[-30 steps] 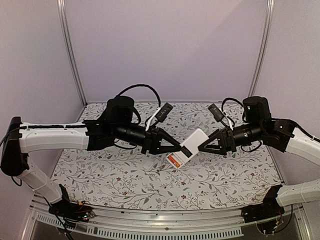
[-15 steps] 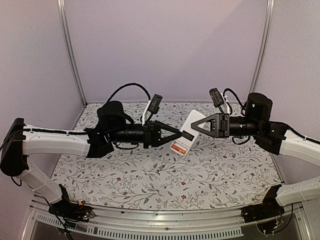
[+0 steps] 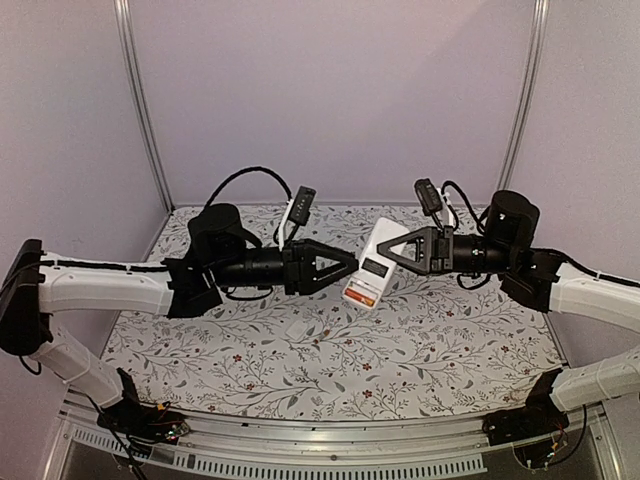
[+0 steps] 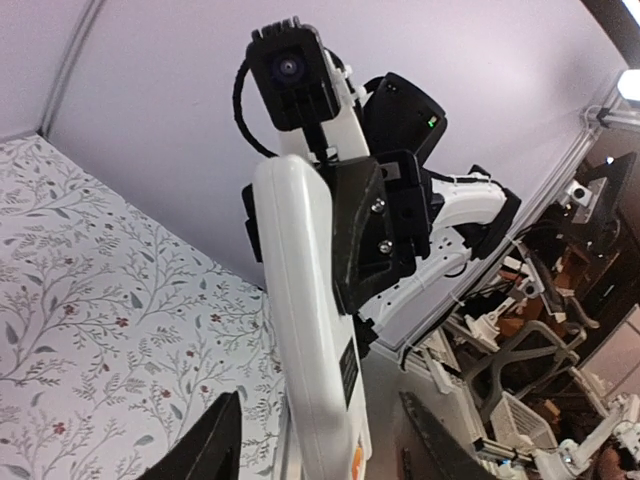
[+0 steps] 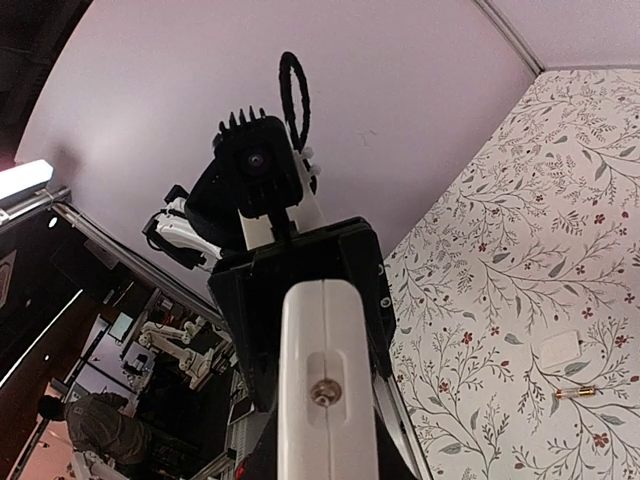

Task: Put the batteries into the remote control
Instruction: Pass from the left arm to the right, then pick up the battery from the center of the board.

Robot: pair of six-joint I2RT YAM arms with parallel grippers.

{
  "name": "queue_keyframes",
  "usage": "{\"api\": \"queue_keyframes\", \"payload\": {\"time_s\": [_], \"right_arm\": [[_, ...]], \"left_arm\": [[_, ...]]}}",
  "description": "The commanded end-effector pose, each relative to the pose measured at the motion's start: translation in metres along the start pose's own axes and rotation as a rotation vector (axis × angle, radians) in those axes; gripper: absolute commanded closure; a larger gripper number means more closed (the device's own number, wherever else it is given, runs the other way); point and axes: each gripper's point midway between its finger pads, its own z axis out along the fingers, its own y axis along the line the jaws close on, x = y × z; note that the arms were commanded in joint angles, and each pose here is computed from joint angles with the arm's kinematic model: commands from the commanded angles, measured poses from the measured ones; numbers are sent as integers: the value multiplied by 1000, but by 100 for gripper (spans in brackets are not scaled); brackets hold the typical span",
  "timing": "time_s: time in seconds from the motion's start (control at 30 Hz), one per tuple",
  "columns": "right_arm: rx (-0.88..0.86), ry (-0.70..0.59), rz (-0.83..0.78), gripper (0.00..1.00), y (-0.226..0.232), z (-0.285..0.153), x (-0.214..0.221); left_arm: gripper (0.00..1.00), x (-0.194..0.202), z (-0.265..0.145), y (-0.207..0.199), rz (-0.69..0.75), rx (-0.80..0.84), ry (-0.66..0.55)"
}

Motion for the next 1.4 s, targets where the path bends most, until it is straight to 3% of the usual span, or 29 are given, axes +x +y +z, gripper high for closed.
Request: {"api": "queue_keyframes", "payload": {"time_s": [0.0, 0.07, 0.13, 0.3, 0.5, 0.67, 0.8, 1.03, 1.37], "right_arm": [[45, -13, 65, 100, -18, -13, 4], [85, -15, 82, 100, -28, -21, 6], [149, -5, 106, 100, -43, -30, 12], [260, 34, 132, 100, -70, -49, 27], [350, 56, 162, 100, -93, -70, 40], [395, 66, 182, 100, -105, -80, 48], [416, 76, 183, 100, -111, -85, 54], [428, 86, 174, 100, -112, -90, 58], [430, 86, 167, 100, -112, -93, 59]], "left_arm": [[31, -12, -27, 18, 100, -163, 6], [21, -16, -43, 31, 134, -263, 22], [18, -18, -59, 49, 182, -389, 59], [23, 20, -97, 97, 257, -682, 394], [27, 49, -114, 121, 307, -788, 645], [33, 83, -95, 139, 255, -823, 780], [45, 119, -73, 153, 189, -837, 891], [57, 149, -54, 176, 156, -919, 983], [65, 178, -57, 199, 140, -994, 1094]]}}
